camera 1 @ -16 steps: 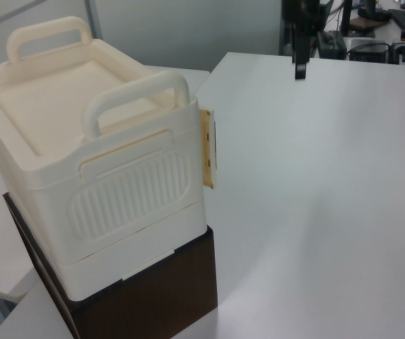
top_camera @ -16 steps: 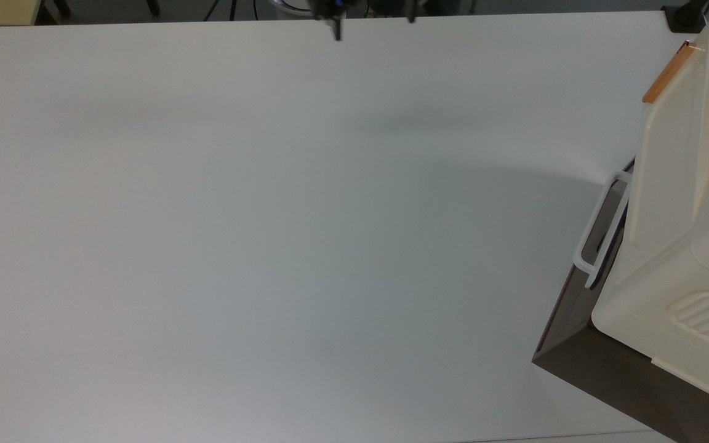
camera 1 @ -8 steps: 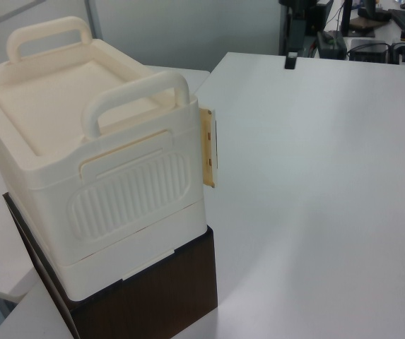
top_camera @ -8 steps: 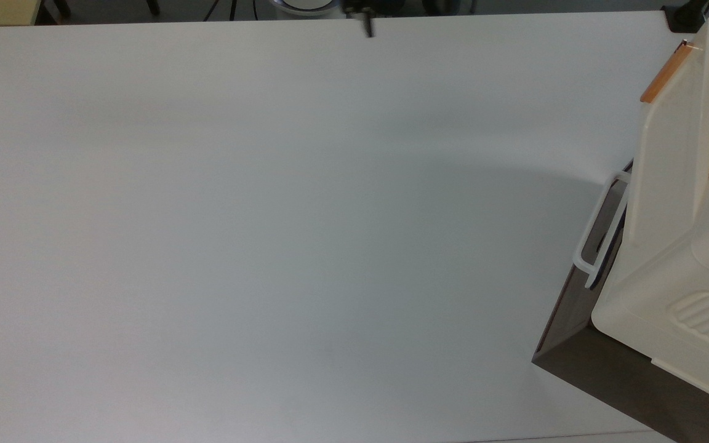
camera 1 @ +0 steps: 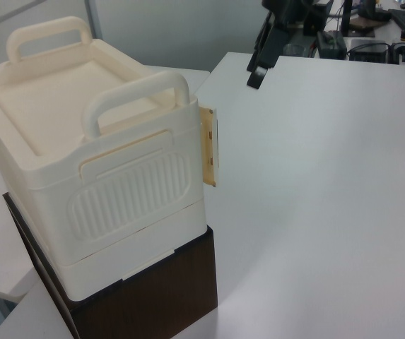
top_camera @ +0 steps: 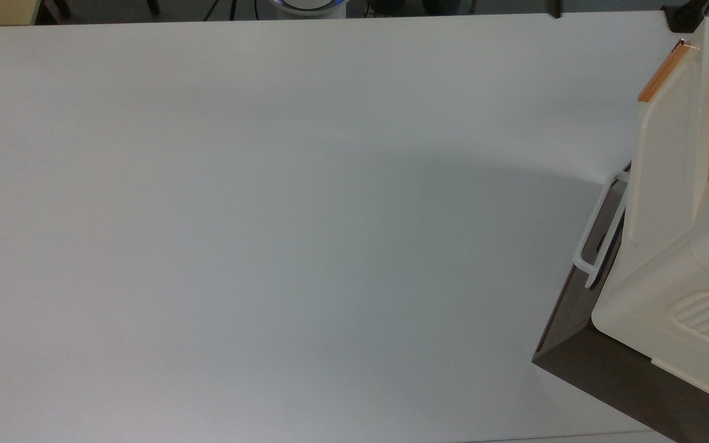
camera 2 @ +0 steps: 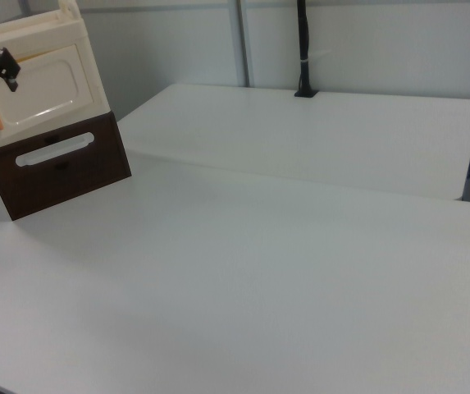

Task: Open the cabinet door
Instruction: 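Push the door further open around its hinge with the gripper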

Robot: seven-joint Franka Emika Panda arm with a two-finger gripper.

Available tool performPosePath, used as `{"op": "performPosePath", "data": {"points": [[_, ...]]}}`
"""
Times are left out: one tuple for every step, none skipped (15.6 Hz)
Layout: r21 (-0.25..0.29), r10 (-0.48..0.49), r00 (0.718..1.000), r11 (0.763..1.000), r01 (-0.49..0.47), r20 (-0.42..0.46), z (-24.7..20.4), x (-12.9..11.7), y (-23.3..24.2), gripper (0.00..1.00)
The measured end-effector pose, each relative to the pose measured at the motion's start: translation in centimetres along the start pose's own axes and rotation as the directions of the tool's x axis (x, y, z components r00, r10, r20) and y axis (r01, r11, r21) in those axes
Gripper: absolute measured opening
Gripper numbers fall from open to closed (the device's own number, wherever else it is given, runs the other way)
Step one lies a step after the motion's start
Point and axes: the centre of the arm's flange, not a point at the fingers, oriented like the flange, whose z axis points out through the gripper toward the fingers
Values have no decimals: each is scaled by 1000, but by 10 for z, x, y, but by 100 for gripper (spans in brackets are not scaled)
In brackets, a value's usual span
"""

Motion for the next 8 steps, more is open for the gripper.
{"op": "performPosePath", "data": {"points": [[-11,2,1000,1000,-2,-21,4,-1,-18,100],[-17,8,999,1000,-9,-43,8,-2,-34,100],[-17,23,998,1000,-24,-67,10,-2,-50,100],[-10,38,996,999,-39,-85,10,-2,-60,100],[-3,54,994,999,-54,-97,9,-1,-68,100],[0,65,993,998,-66,-103,8,-1,-74,100],[-4,75,991,997,-76,-108,8,-2,-79,100],[-13,83,989,996,-86,-119,10,-2,-82,100]]}}
